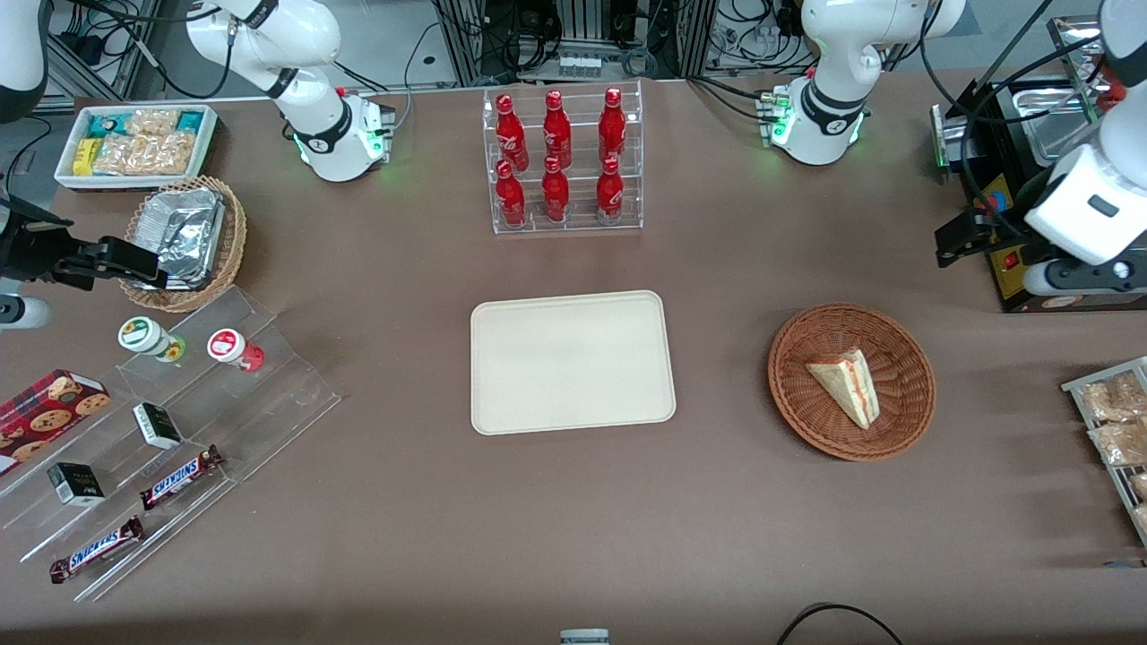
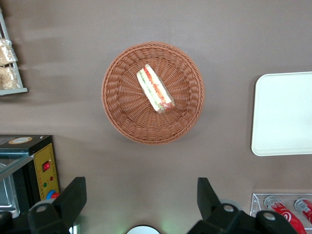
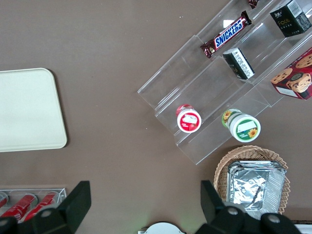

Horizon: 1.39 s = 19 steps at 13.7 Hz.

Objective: Place sandwich from basket to tray
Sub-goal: 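Move the left gripper over the wicker basket above the sandwich, then lower the left gripper and close it on the wrapped sandwich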

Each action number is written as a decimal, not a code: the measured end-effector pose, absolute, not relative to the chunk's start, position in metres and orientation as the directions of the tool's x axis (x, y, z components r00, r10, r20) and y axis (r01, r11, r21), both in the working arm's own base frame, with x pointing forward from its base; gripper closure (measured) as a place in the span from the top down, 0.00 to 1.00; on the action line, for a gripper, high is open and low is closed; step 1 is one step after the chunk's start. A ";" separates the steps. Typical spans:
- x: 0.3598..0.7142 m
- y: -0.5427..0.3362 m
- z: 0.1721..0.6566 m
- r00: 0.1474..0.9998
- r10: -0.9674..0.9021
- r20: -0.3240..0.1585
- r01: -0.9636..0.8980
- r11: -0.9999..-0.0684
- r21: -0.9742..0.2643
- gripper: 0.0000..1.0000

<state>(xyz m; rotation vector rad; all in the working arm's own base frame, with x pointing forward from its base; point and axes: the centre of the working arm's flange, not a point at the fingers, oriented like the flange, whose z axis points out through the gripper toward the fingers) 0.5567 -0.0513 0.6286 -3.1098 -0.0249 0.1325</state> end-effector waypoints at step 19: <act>0.540 -0.070 0.358 0.872 0.482 0.084 0.482 -0.876 0.017 1.00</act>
